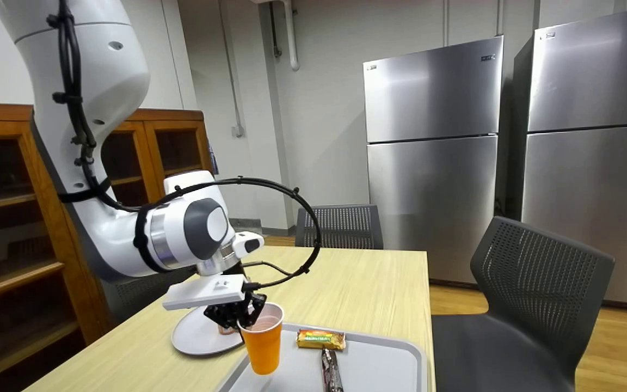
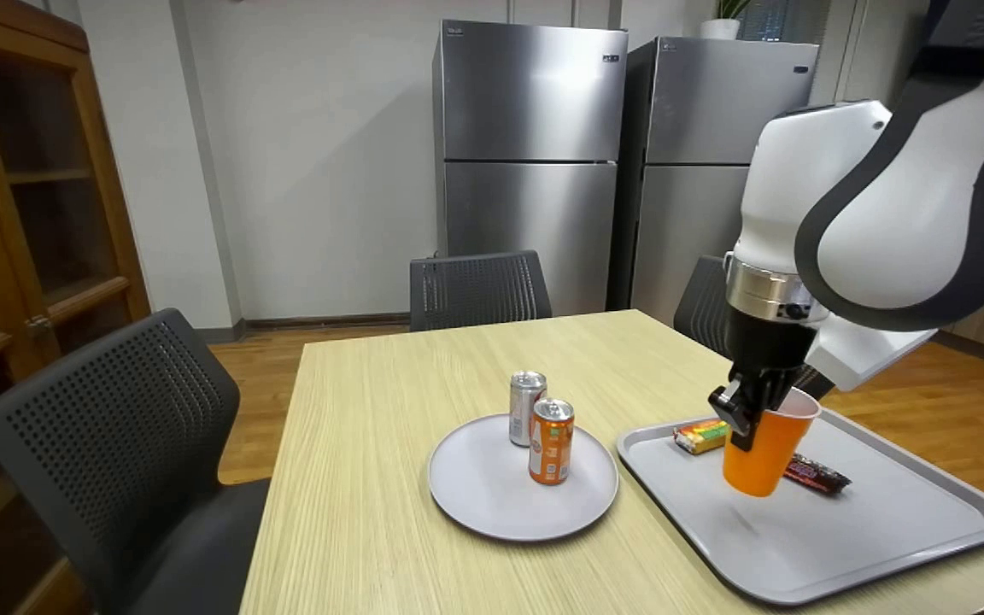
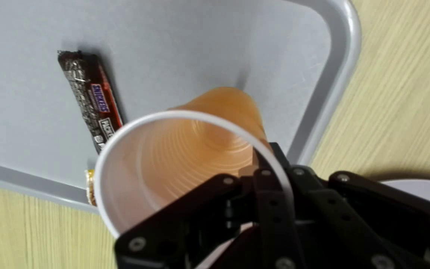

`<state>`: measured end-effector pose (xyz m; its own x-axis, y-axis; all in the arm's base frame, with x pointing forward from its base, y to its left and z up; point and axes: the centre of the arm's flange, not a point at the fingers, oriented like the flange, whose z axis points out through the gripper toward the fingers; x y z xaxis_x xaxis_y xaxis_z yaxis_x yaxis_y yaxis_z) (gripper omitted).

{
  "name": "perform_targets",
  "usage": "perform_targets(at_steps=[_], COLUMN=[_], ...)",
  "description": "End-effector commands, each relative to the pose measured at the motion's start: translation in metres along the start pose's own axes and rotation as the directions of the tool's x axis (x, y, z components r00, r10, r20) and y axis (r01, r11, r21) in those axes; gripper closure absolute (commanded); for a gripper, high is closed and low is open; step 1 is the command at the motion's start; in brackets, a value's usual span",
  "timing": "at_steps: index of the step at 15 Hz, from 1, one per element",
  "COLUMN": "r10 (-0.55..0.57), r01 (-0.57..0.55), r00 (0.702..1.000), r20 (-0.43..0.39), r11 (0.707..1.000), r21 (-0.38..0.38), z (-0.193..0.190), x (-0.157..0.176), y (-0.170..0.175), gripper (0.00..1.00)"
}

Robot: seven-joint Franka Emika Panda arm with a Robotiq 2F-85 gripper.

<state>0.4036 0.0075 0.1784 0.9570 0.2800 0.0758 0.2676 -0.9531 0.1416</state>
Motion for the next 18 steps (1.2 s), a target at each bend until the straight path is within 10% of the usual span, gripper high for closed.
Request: perform_targets(at_steps=[1,18], r10=[-0.031,-0.128], r01=[0.03,0.129], r00=[0.999,0.99], r20=[-0.029,-0.052], r11=[1.0,0.992], r21=[-0.006,0.008], z=[-0.022,-0.014], x=[-0.001,0.008], y=[-0.043,-0.177], gripper=[1.0,1.0])
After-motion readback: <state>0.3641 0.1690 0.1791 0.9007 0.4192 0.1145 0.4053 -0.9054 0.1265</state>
